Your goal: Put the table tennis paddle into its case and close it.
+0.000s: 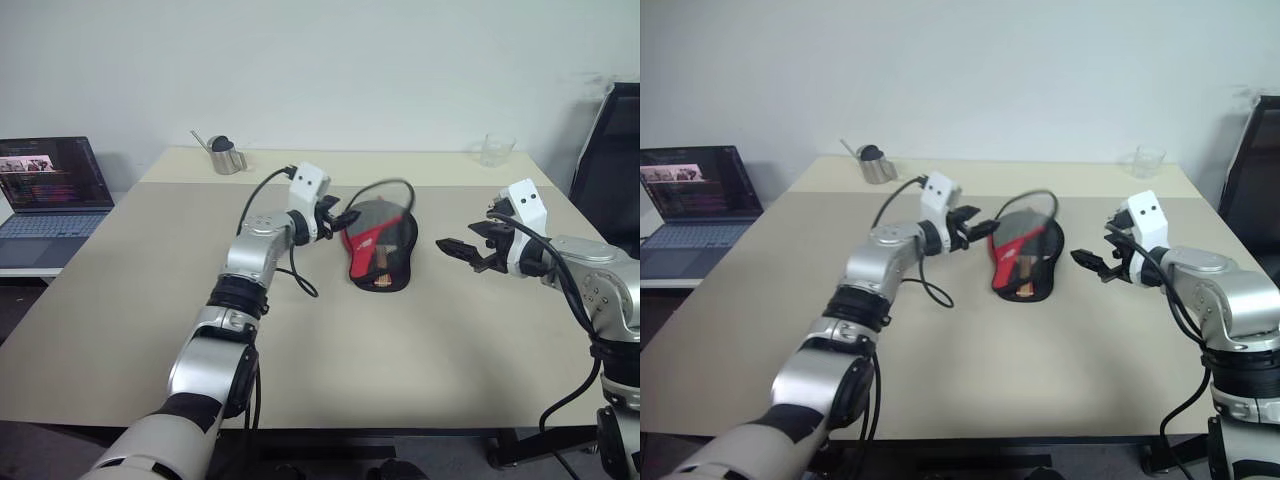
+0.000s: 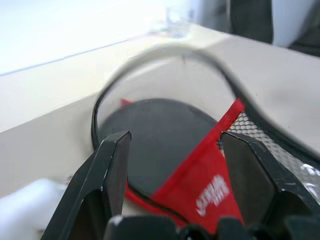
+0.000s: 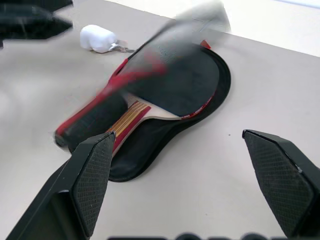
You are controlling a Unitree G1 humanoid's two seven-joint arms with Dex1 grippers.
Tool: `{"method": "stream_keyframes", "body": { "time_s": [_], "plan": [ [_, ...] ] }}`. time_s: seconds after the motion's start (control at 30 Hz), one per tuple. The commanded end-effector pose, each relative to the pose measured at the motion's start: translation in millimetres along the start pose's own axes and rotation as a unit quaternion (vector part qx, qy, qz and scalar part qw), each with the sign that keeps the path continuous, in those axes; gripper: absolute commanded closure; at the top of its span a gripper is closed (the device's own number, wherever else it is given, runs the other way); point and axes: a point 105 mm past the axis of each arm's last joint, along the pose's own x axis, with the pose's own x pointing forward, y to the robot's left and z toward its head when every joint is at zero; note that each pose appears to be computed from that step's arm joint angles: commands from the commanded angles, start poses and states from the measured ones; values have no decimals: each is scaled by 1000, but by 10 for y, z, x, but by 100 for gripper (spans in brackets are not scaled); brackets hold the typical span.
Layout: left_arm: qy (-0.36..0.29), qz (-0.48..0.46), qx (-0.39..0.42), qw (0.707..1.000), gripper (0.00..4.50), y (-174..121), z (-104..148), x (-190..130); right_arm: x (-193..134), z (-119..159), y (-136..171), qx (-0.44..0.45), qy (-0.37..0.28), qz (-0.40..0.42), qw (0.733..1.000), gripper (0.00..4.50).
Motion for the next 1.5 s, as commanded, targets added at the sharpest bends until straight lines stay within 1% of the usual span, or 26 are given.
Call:
{"method": "stream_keyframes", "body": {
  "time_s": [0.03, 0.1, 0.13, 0.23, 0.27, 0.33, 0.4, 0.47, 0.57, 0.63, 0.73, 0.9, 0.97, 1.23, 1.47, 1.5],
  "plan": [
    [19, 1, 27, 999, 138, -123, -73, 52, -74, 203, -115, -7, -39, -32, 999, 2],
    [28, 16, 50, 998, 138, -124, -95, 61, -79, 195, -146, -3, -38, -41, 998, 2],
    [23, 14, 51, 998, 138, -141, -59, 63, -83, 180, -166, 4, -35, -47, 998, 2],
    [-5, -9, 39, 999, 138, -161, 112, 7, -59, 91, -221, 58, -15, -59, 996, 2],
    [-13, -30, 47, 998, 138, -174, 160, -44, -28, 56, -233, 91, -10, -64, 994, 2],
    [-34, -87, 58, 994, 138, -252, 250, -176, 52, -11, -212, 150, -3, -65, 987, 2],
    [-64, -159, 74, 982, 138, -341, 353, -424, 179, -102, -89, 186, 7, -49, 981, 2],
    [-78, -199, 89, 973, 138, -358, 399, -649, 297, -173, 12, 222, 14, -42, 974, 2],
    [-46, -175, 113, 977, 138, -143, 327, -875, 489, -301, 134, 253, 30, -39, 966, 2],
    [-38, -154, 117, 980, 138, -22, 328, -1002, 592, -335, 205, 273, 33, -32, 961, 2],
    [-33, -143, 117, 982, 138, 48, 316, -1186, 716, -355, 311, 294, 37, -13, 955, 2],
    [13, -100, 116, 988, 138, 180, 116, -1432, 841, -368, 388, 300, 42, 2, 953, 2],
    [15, -89, 111, 990, 138, 188, 108, -1505, 880, -365, 400, 303, 43, 5, 952, 2],
    [19, -78, 110, 991, 138, 126, 120, -1569, 1021, -422, 408, 319, 51, 4, 946, 2],
    [25, -70, 111, 991, 138, 127, 132, -1614, 1127, -519, 546, 328, 65, 17, 942, 2],
    [25, -68, 112, 991, 138, 132, 133, -1620, 1139, -529, 563, 329, 66, 18, 942, 40]
  ]
}}
